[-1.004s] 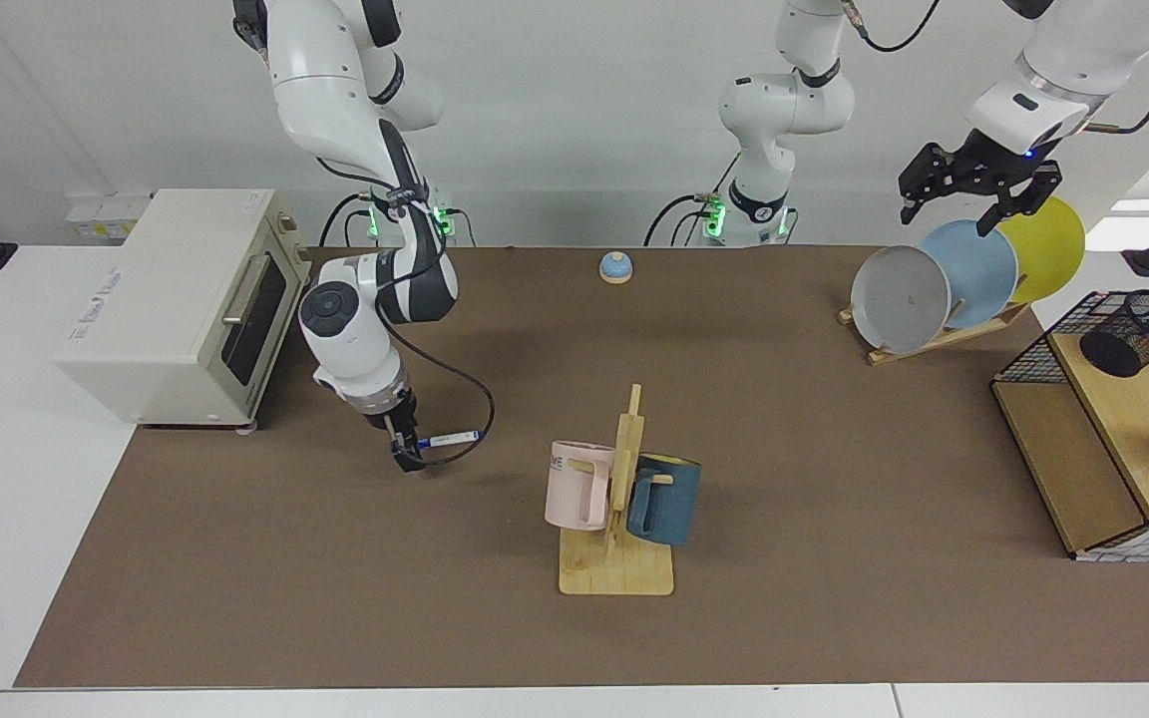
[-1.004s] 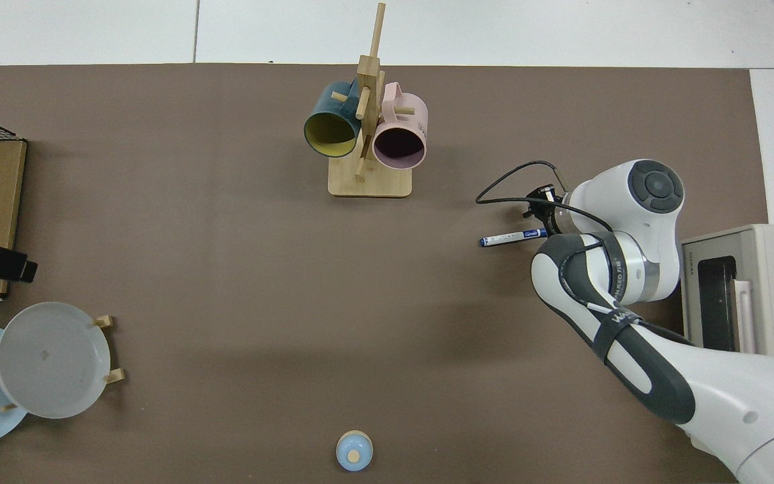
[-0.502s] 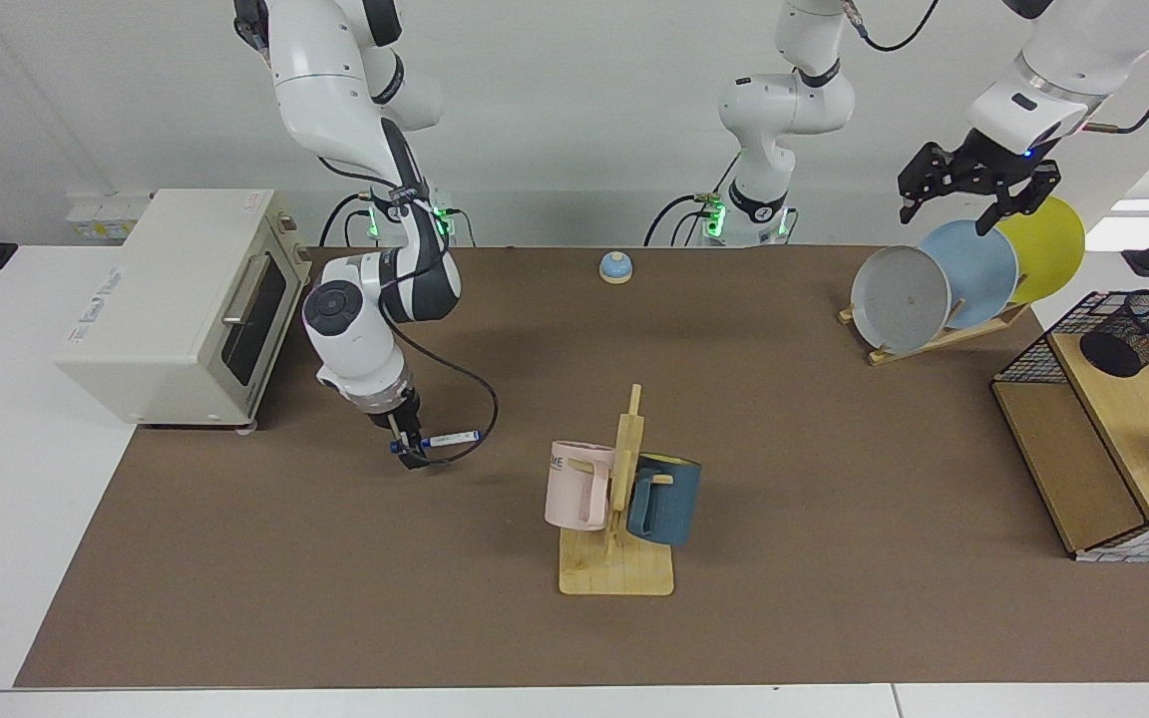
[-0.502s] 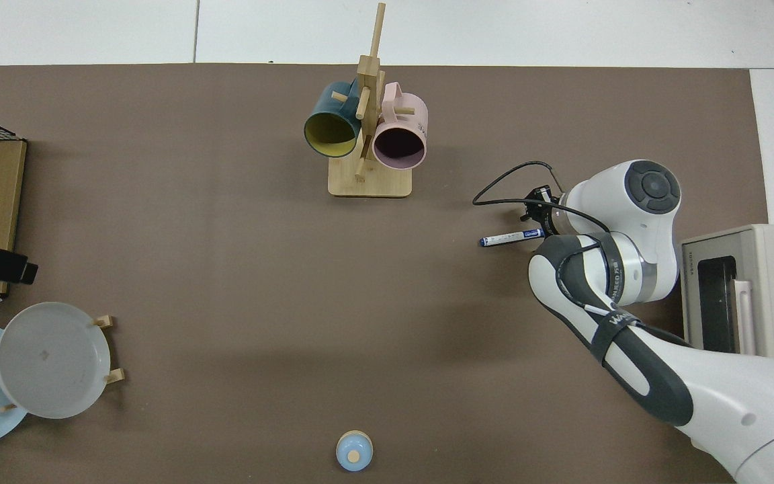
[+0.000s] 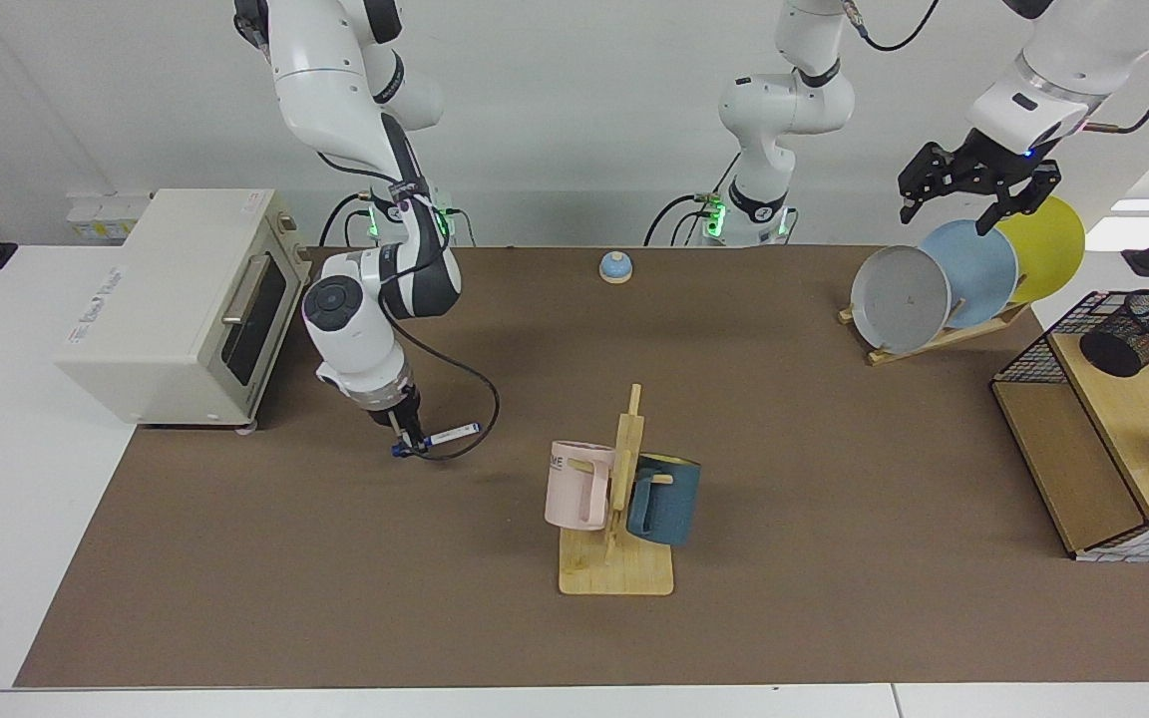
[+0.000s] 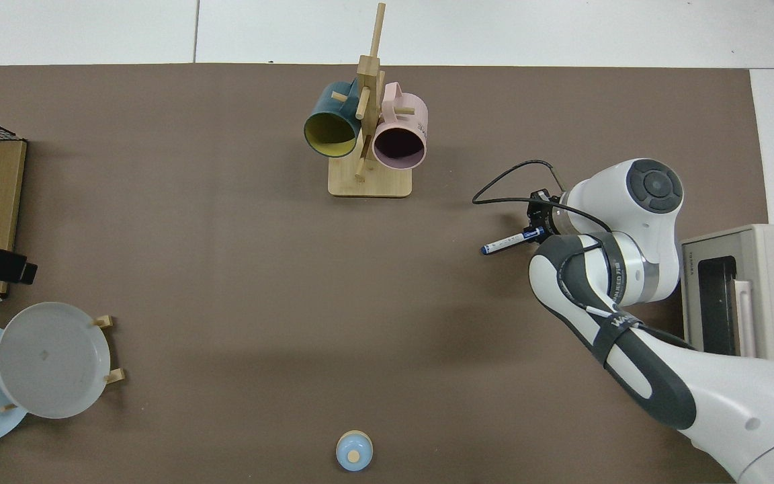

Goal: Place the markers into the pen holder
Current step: 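Close the right gripper around the marker body, then lift the marker with the right gripper and carry it toward the middle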

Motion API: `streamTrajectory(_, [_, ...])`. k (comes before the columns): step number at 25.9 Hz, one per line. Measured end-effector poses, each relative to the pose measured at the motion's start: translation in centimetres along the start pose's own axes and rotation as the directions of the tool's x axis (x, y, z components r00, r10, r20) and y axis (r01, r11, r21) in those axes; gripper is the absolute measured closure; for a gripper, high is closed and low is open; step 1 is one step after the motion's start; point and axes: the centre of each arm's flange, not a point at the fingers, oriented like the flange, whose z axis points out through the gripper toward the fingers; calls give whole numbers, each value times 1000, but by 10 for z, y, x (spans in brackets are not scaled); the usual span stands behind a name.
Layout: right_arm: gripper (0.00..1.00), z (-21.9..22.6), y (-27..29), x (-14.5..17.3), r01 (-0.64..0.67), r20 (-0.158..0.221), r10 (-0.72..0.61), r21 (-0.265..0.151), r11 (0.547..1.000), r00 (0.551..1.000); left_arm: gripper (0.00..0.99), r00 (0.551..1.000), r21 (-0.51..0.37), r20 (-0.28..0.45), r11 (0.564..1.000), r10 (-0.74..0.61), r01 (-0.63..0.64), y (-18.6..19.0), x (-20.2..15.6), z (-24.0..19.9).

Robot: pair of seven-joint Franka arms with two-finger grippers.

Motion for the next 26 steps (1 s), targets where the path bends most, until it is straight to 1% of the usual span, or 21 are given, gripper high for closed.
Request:
streamTrajectory(2, [837, 0, 0, 0, 0, 1, 0, -4, 1000, 1000, 0, 1000, 0, 0, 1000, 0, 0, 0, 0, 0])
streamTrajectory(5, [837, -3, 2, -2, 2, 5, -2, -23, 1000, 1000, 0, 1000, 0, 0, 1000, 0, 0, 0, 0, 0])
streamTrajectory(9, [837, -24, 4, -6, 9, 11, -9, -46, 999, 1000, 0, 1000, 0, 0, 1000, 0, 0, 0, 0, 0])
streamTrajectory(12, [837, -61, 7, -13, 18, 17, -17, -67, 998, 1000, 0, 1000, -1, 0, 1000, 2, -2, 1, 0, 0])
streamTrajectory(15, [837, -108, 13, -26, 27, 36, -24, -79, 997, 999, 0, 1000, -1, 1, 1000, 4, -4, 2, 0, 0])
streamTrajectory(20, [837, -178, 29, -51, 62, 45, -59, -73, 995, 997, 0, 1000, -1, 3, 1000, 13, -13, 5, 1, 1])
streamTrajectory(24, [837, -217, 45, -64, 79, 47, -76, -69, 995, 996, 0, 999, -3, 8, 999, 42, -42, 6, 2, 4])
streamTrajectory(26, [837, -232, 53, -69, 77, 59, -73, -67, 995, 996, 0, 998, -3, 9, 998, 61, -61, 7, 2, 4])
